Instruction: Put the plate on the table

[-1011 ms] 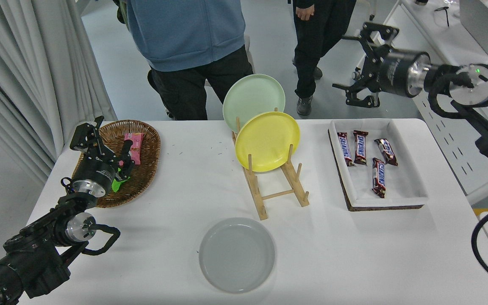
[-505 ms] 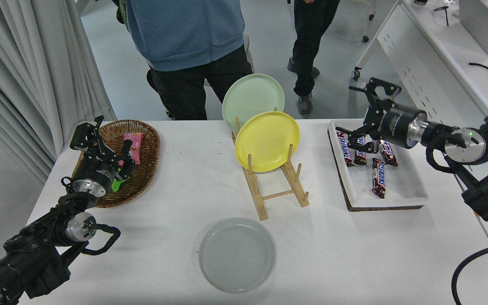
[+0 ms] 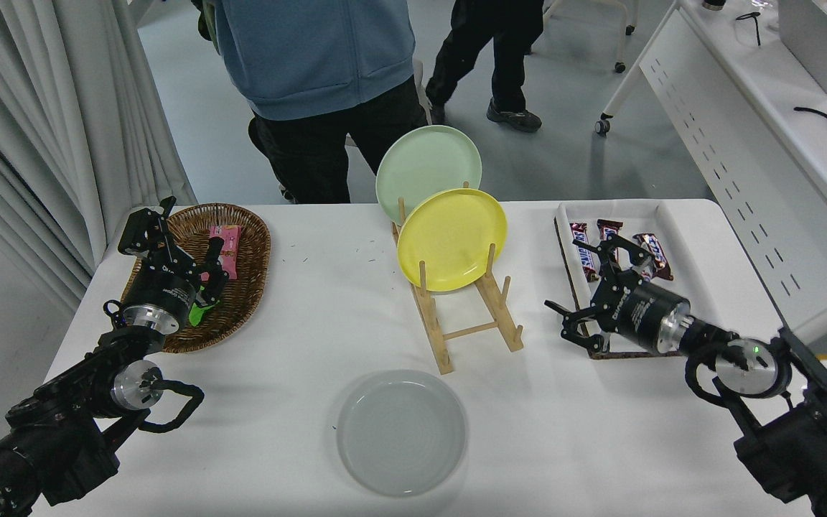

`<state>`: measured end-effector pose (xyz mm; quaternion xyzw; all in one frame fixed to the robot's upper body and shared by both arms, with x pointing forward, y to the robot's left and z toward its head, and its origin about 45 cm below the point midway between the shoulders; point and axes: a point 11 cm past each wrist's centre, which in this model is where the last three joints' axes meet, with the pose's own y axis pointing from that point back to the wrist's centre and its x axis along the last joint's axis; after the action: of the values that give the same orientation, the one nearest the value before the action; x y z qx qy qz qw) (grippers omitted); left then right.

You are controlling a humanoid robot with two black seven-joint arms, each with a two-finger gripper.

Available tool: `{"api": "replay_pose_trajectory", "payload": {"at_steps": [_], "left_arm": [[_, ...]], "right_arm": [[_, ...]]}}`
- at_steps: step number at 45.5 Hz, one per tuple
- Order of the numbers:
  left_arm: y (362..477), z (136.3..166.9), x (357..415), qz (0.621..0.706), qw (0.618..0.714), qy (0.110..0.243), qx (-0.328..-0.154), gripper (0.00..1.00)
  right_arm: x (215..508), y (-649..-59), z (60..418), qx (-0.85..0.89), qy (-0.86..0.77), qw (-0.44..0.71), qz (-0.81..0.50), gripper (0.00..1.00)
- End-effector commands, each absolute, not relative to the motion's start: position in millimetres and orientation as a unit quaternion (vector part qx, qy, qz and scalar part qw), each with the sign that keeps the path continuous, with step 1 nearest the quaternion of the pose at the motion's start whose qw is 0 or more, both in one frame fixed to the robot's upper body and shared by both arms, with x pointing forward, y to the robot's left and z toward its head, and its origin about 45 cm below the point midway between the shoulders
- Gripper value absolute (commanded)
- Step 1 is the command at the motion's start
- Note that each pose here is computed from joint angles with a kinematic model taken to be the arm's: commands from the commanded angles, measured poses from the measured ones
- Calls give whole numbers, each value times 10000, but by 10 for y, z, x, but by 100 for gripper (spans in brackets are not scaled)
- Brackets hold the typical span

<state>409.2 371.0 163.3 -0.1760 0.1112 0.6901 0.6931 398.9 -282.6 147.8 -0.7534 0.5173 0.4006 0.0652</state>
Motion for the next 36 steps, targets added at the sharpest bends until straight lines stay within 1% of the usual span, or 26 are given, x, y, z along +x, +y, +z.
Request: {"api": "replay_pose_trajectory", "payload": {"at_steps": [1, 8, 13, 19, 25, 36], "left_arm": [[3710, 1633, 4092, 6902, 6930, 1114, -1761, 100], [3712, 1635, 4093, 6904, 6926, 1113, -1767, 100], [3710, 1633, 4092, 6902, 6930, 1114, -1761, 100], [3712, 1635, 4093, 6904, 6926, 1113, -1767, 100], [3710, 1633, 4092, 6902, 6930, 1114, -1761, 100], [3710, 1633, 4092, 6902, 6930, 1114, -1761, 100]], "right_arm": [[4037, -3057, 1531, -7209, 5804, 1526, 3465, 99], [4076, -3182, 1637, -7067, 6118, 2027, 2917, 99], [4065, -3195, 1607, -7019, 6168, 2052, 2911, 99], [4059, -3215, 1593, -6852, 6270, 2345, 2870, 99], [3969, -3191, 1427, -6760, 6312, 2364, 2978, 99], [3978, -3195, 1319, -6607, 6419, 2304, 3136, 99]]}}
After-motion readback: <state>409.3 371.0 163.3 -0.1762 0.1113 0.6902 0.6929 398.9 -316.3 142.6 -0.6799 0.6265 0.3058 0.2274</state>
